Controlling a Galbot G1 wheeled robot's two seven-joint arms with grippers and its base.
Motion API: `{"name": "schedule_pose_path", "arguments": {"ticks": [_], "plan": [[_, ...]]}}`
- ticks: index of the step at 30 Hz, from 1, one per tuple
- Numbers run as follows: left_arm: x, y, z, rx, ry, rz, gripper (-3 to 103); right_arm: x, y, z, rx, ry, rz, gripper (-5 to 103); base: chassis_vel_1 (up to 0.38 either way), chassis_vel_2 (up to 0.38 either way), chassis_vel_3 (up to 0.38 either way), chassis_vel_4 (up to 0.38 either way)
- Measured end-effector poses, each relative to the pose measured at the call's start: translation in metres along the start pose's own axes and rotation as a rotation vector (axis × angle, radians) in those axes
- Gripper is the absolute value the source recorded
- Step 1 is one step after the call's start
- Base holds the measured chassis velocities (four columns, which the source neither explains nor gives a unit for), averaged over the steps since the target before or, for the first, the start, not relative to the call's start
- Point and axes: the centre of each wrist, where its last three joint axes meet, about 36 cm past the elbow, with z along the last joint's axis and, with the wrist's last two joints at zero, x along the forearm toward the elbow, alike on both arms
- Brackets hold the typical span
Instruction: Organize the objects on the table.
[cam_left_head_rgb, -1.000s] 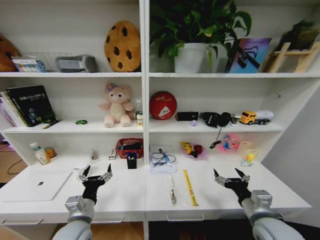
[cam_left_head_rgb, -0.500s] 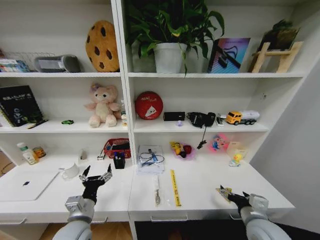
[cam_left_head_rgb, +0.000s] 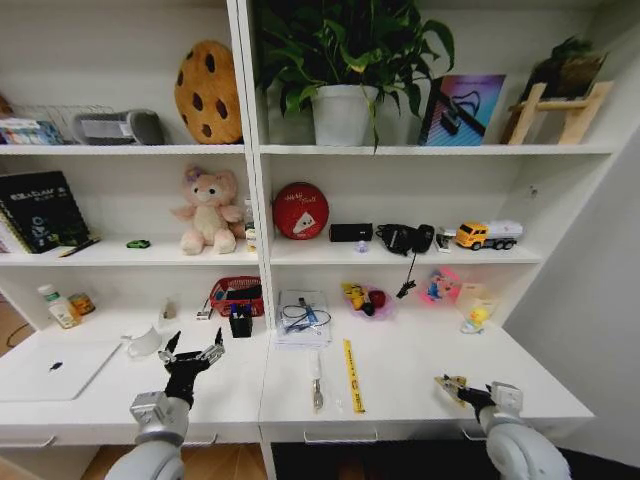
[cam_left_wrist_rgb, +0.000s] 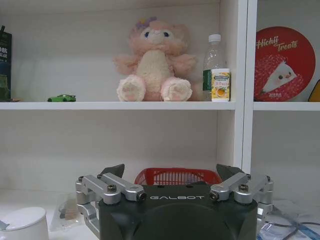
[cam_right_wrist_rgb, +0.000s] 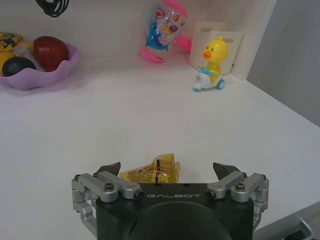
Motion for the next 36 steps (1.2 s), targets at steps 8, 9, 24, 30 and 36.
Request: {"name": "schedule_pose_path", "arguments": {"ticks": [8, 9, 24, 30, 36], "plan": [[0.000, 0.000, 0.000, 0.000, 0.000, 0.000, 100, -0.011, 0.003, 0.001, -0.018, -0.003, -0.021, 84, 0.000, 0.000, 0.000, 0.000], [0.000, 0.000, 0.000, 0.000, 0.000, 0.000, 100, -0.011, 0.003, 0.001, -0.018, -0.003, -0.021, 84, 0.000, 0.000, 0.000, 0.000], [0.000, 0.000, 0.000, 0.000, 0.000, 0.000, 100, -0.012, 0.003, 0.007, -0.038, 0.006, -0.009, 12, 0.000, 0.000, 0.000, 0.000], [0.000, 0.000, 0.000, 0.000, 0.000, 0.000, 100, -0.007, 0.002, 0.003, 0.044, -0.174, -0.044, 0, 0.000, 0.000, 0.000, 0.000], [0.000, 0.000, 0.000, 0.000, 0.000, 0.000, 100, -0.023, -0.001, -0.019, 0.236, -0.452, -0.348, 0, 0.000, 0.000, 0.000, 0.000]]}}
